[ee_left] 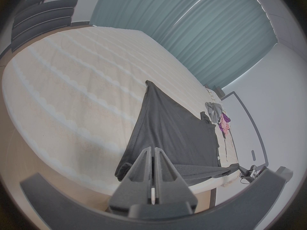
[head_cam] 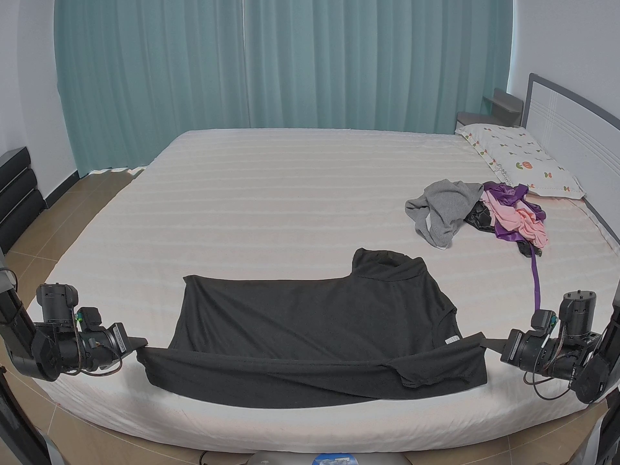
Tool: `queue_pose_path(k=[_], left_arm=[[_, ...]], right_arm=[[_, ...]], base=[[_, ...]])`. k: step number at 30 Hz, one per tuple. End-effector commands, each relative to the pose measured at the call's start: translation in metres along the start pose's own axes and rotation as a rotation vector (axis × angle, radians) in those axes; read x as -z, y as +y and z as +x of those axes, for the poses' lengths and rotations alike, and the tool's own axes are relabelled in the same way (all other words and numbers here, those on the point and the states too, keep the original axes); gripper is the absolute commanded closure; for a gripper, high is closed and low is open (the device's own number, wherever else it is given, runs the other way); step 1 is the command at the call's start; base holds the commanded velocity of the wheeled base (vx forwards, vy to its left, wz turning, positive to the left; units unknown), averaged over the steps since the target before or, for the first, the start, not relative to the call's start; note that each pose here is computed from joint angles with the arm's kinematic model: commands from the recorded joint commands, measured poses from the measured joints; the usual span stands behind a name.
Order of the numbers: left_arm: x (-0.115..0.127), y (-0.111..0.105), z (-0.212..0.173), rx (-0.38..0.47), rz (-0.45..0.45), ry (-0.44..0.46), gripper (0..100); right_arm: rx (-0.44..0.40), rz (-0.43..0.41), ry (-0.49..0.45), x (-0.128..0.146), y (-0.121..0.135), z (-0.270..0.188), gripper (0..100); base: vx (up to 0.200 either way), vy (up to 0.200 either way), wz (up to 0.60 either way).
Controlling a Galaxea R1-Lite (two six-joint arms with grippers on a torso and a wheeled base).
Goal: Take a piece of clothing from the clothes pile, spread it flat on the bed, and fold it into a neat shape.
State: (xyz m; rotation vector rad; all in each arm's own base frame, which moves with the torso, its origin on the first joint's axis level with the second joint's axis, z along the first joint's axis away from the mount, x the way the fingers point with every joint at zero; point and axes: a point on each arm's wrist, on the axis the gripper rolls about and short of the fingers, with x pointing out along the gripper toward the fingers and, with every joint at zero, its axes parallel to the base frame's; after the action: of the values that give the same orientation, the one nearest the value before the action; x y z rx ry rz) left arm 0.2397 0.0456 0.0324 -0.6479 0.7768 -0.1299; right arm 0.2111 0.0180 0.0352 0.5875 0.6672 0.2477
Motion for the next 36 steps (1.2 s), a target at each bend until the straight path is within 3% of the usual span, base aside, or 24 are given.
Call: queue_pose_path(k=[1,12,21,29,36], left_arm=[[0.004,-0.002,0.0,0.004,0.006,0.016,100],[0.001,-0.012,-0.007,0.029,-0.001,-0.016,100],[0.007,-0.009,-0.007,0.008,-0.009,0.009,100],[0.017,-0.008,-0.01,-0.003,0.003,0.039,100],[0.027,-0.007,-0.017,-0.011,0.031,0.056,100]], right_arm=[[-0.017,-0.007,-0.039,-0.005,0.004,-0.009,100],[-0.03,-0.018,-0.083,-0.008,0.01,-0.023,100],[0.009,0.002,-0.036,0.002,0.003,-0.025,100],[0.071,-0.005,0.071,0.013,-0.001,-0.032,100],[0.075,-0.008,0.077,0.015,0.004,-0.045,100]], base=[[0.0,0.0,0.0],[0.0,0.0,0.0],[0.0,0.0,0.0],[0.0,0.0,0.0],[0.0,0.0,0.0]])
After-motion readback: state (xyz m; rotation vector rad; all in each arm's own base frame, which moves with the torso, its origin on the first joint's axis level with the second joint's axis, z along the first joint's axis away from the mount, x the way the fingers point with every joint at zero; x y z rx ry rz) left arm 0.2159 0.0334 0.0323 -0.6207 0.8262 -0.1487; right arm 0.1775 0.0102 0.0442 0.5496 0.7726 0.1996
